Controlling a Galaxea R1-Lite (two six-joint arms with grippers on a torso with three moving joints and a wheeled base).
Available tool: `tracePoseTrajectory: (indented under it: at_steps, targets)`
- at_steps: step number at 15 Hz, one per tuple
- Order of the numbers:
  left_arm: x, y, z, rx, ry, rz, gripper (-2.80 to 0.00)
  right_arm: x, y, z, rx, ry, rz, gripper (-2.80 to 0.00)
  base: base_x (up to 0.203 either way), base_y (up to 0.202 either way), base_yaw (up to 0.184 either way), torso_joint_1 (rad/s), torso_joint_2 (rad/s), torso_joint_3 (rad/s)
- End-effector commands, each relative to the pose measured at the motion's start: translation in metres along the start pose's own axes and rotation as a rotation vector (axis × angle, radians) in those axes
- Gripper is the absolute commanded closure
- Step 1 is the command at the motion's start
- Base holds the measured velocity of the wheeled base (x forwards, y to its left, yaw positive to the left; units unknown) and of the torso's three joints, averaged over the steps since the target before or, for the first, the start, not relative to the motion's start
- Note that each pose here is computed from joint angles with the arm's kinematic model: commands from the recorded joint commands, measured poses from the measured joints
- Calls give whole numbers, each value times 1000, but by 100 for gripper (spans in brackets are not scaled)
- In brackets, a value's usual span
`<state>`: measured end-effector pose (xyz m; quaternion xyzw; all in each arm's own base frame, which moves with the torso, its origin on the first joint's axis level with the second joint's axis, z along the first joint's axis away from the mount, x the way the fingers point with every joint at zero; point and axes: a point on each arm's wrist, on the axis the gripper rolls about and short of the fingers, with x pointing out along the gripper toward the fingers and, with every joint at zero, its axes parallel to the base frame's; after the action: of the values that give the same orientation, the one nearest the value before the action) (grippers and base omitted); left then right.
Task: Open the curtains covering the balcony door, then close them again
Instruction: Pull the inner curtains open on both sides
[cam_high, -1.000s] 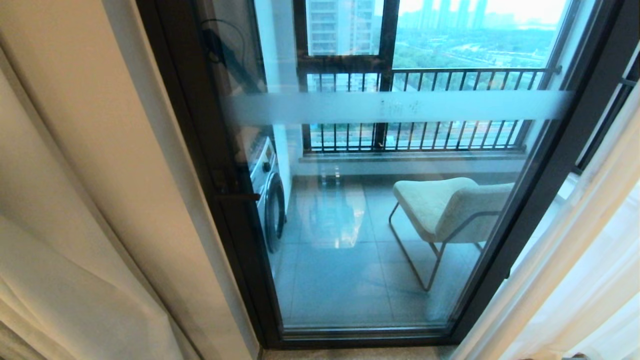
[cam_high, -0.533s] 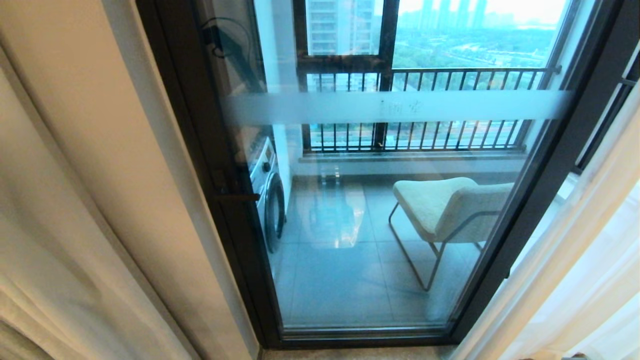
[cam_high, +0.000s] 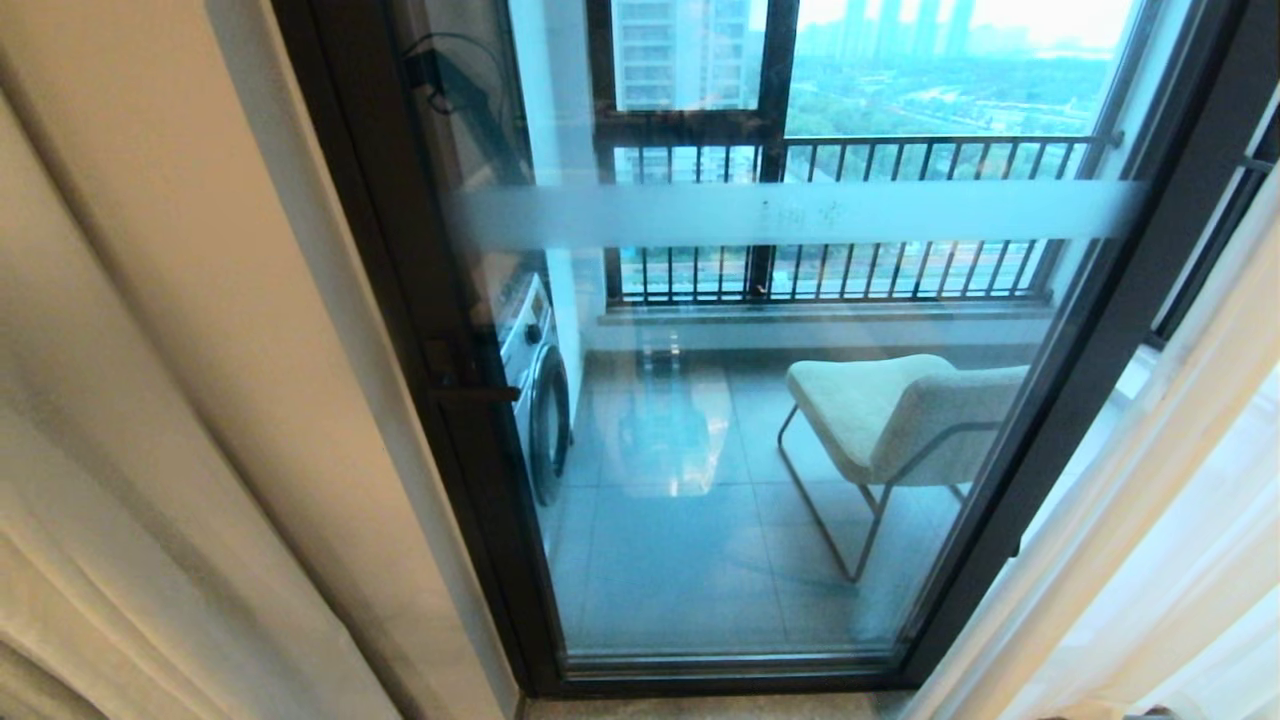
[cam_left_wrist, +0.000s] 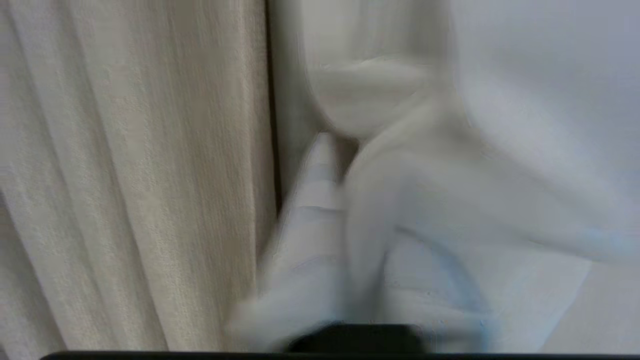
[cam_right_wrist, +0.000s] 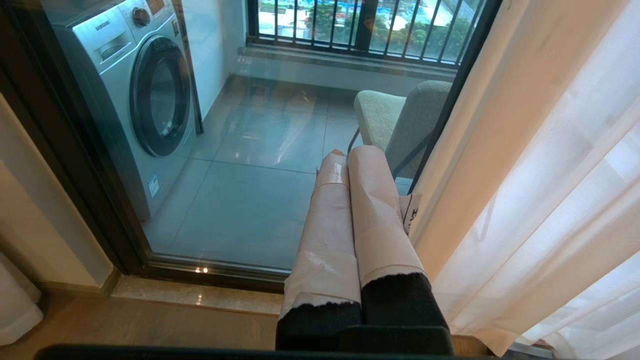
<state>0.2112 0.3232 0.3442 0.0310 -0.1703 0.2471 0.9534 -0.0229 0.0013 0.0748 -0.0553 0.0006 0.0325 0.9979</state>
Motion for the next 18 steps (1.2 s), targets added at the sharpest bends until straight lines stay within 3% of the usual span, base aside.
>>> tracePoseTrajectory:
  at_steps: [1, 8, 13, 18]
  targets:
    - [-1, 0, 3, 3, -7, -3, -280, 0, 0, 0, -1, 1, 0, 0, 0, 0, 0, 0, 0, 0]
    - [-10, -10, 11, -4, -5, -10, -280, 0, 0, 0, -1, 1, 1, 0, 0, 0, 0, 0, 0, 0]
    - [-44, -32, 17, -31, 42, -8, -280, 0, 0, 0, -1, 1, 1, 0, 0, 0, 0, 0, 0, 0]
    - [-94, -66, 26, -54, 77, -22, -280, 0, 0, 0, -1, 1, 1, 0, 0, 0, 0, 0, 0, 0]
